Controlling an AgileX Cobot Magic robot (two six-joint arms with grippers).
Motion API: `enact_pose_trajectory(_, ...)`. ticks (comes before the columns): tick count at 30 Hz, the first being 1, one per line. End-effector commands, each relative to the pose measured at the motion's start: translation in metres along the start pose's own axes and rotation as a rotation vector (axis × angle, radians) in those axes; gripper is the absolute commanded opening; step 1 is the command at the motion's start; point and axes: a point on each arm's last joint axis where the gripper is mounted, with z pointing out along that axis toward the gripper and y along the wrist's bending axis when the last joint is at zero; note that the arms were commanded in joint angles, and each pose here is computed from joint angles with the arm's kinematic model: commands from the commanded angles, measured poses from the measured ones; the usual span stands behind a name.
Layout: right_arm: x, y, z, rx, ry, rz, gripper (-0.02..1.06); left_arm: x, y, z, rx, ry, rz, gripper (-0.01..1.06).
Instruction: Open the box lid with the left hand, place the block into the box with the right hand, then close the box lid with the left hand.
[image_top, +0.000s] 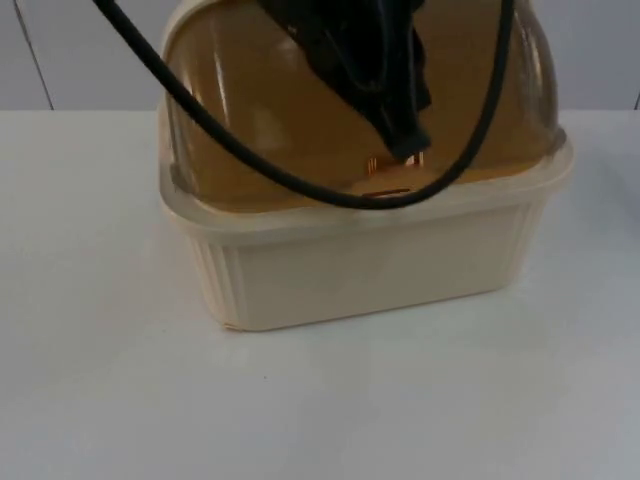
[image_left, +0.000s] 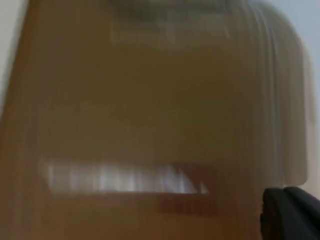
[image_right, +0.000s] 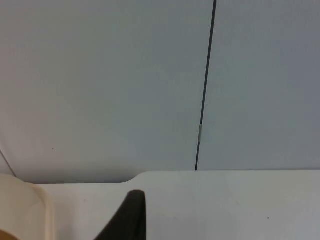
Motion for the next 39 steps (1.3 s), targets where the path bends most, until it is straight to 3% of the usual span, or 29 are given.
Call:
enact_pose_trajectory(1,-0.002,-0.001,-0.004,0.005,-0.012,-0.006,1.04,0.0,-0.008,0.003,0.009,0.011,0.019,0.0)
enact_pose_trajectory(7,-0.002,-0.001,-0.004,0.005,-0.012,-0.006,1.04,0.013,-0.028,0.013,0.022,0.083,0.18,0.0)
enact_pose_trajectory(14,-0.002,-0.001,-0.004,0.005,-0.012,-0.006,1.04,0.002,-0.043,-0.004,0.082,0.085,0.321,0.0)
enact_pose_trajectory(16,-0.002,-0.001,-0.004,0.005,-0.012,-0.006,1.04,-0.001,-0.046,-0.01,0.098,0.071,0.333,0.0)
enact_pose_trajectory(21,-0.002,-0.001,-0.004,0.005,-0.012,-0.006,1.04,-0.024,-0.051,-0.052,0.111,-0.083,0.323,0.0)
enact_pose_trajectory(25,-0.002,-0.001,-0.004,0.003,-0.01,-0.004,1.04,-0.046,-0.043,-0.115,-0.024,-0.284,0.28,0.0)
enact_pose_trajectory(26,-0.002,-0.001,-0.004,0.003,-0.01,-0.004,1.04,-0.046,-0.043,-0.115,-0.024,-0.284,0.28,0.0)
enact_pose_trajectory(30,-0.001,-0.001,-0.004,0.002,-0.009,-0.003,1.04,-0.051,-0.018,-0.167,-0.258,-0.435,0.175,0.0)
enact_pose_trajectory(31,-0.001,-0.001,-0.004,0.002,-0.009,-0.003,1.04,-0.051,-0.018,-0.167,-0.258,-0.435,0.175,0.0)
enact_pose_trajectory(33,-0.002,0.0,-0.004,-0.007,-0.01,0.011,1.04,-0.045,0.003,-0.19,-0.387,-0.496,0.056,0.0)
enact_pose_trajectory(35,-0.002,0.0,-0.004,-0.01,-0.01,0.014,1.04,-0.03,0.029,-0.208,-0.497,-0.544,-0.126,0.0)
enact_pose_trajectory(36,-0.002,0.001,-0.004,-0.011,-0.01,0.013,1.04,-0.022,0.04,-0.216,-0.536,-0.569,-0.224,0.0)
enact_pose_trajectory(37,-0.002,0.001,-0.004,-0.011,-0.01,0.013,1.04,-0.022,0.04,-0.216,-0.536,-0.569,-0.224,0.0)
enact_pose_trajectory(39,-0.002,0.001,-0.004,-0.011,-0.01,0.013,1.04,0.002,0.064,-0.228,-0.607,-0.577,-0.408,0.0)
